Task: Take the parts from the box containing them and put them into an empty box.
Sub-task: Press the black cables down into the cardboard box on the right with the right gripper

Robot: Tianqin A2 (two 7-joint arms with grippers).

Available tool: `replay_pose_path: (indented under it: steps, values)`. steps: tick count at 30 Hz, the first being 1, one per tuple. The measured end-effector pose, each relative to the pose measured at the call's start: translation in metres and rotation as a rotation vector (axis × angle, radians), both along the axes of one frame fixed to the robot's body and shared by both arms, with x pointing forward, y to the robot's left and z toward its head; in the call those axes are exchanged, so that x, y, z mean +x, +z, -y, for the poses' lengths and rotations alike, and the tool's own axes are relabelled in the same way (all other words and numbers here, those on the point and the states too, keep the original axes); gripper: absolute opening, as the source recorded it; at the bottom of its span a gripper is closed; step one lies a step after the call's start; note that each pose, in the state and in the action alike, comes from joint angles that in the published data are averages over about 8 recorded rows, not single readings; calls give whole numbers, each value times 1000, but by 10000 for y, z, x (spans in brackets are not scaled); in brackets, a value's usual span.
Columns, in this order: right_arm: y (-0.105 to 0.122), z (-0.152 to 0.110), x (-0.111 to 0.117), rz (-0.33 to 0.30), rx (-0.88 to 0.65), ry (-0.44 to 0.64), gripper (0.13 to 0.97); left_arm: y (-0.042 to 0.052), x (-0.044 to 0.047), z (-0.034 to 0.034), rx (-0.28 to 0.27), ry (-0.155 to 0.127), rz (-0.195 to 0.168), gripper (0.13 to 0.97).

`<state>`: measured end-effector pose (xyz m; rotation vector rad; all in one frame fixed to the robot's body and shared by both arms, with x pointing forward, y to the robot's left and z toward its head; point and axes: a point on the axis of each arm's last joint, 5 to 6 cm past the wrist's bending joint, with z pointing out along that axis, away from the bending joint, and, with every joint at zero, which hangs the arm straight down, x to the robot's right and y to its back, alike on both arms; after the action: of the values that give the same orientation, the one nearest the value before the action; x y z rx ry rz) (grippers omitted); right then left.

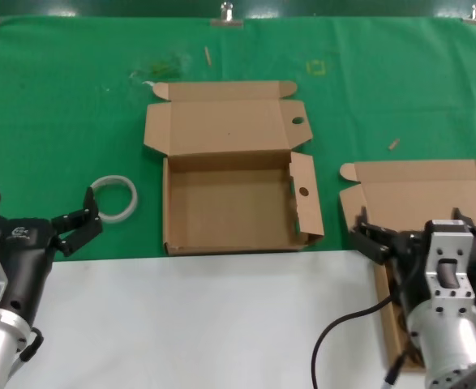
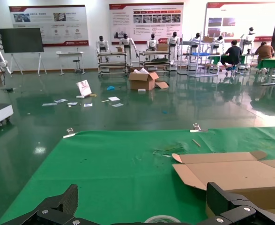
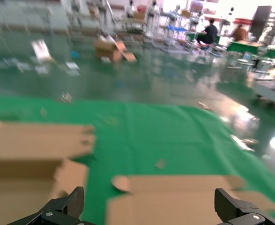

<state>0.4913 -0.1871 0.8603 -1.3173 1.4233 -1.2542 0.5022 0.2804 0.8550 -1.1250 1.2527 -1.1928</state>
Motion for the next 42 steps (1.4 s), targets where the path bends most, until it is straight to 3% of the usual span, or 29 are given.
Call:
replay_pose_path:
  steps: [11,17,21,28,42]
  values:
    - [202,61,-237,-289,-313,-153,966,0,0,0,0,0,0,965]
    - [216,88,-217,-465,-472,-116,966,0,0,0,0,0,0,965]
    - [208,139,-155,-547,-562,-63,966,0,0,0,0,0,0,965]
    - [201,273,-31,-622,-684,-8,966,0,0,0,0,0,0,965]
    - [-9,571,189,-688,-759,67,966,0,0,0,0,0,0,965]
